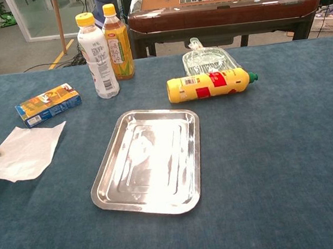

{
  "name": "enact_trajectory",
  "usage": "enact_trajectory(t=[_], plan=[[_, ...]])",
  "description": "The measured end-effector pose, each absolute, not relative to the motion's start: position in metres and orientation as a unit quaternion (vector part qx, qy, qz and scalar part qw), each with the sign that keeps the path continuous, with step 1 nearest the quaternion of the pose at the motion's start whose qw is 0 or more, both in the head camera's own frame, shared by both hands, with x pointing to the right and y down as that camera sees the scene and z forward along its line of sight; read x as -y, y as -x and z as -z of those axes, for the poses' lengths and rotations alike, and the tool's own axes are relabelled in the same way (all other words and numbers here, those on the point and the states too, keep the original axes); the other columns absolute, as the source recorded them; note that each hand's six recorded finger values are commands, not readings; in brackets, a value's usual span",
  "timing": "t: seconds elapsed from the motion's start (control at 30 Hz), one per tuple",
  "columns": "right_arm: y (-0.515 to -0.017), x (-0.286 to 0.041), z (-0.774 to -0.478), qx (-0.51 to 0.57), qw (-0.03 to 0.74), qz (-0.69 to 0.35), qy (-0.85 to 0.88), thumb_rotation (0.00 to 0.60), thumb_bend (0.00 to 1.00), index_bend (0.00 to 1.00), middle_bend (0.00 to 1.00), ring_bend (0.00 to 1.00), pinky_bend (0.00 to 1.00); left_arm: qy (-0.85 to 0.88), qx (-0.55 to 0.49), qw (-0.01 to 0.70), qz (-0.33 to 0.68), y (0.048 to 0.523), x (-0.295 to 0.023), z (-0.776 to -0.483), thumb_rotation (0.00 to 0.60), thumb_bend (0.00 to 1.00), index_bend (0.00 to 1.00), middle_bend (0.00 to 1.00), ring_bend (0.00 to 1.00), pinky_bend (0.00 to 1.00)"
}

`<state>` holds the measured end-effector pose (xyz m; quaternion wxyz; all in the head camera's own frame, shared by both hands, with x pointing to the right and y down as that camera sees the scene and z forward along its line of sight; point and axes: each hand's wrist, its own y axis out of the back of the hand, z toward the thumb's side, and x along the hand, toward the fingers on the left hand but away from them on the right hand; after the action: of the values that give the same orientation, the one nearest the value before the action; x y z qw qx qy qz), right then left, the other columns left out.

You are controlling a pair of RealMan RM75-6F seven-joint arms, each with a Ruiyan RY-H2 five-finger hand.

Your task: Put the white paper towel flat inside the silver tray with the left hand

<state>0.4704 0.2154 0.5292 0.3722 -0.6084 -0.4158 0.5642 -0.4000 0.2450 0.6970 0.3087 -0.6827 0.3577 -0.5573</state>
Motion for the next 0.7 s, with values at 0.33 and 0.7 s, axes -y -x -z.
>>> enact_trajectory(t=[0.33, 0.7], plan=[[-0.471, -0.215, -0.529, 0.416, 0.372, -0.565, 0.608, 0.600, 0.26, 0.17, 0.26, 0.10, 0.18, 0.692, -0.373, 0.306, 0.537, 0.390, -0.234, -0.693, 0.600, 0.43, 0.60, 0.31, 0.22, 0.07], [-0.470, -0.215, -0.530, 0.416, 0.371, -0.565, 0.609, 0.600, 0.26, 0.17, 0.26, 0.10, 0.18, 0.744, -0.404, 0.243, 0.474, 0.345, -0.206, -0.682, 0.600, 0.43, 0.59, 0.38, 0.24, 0.09]])
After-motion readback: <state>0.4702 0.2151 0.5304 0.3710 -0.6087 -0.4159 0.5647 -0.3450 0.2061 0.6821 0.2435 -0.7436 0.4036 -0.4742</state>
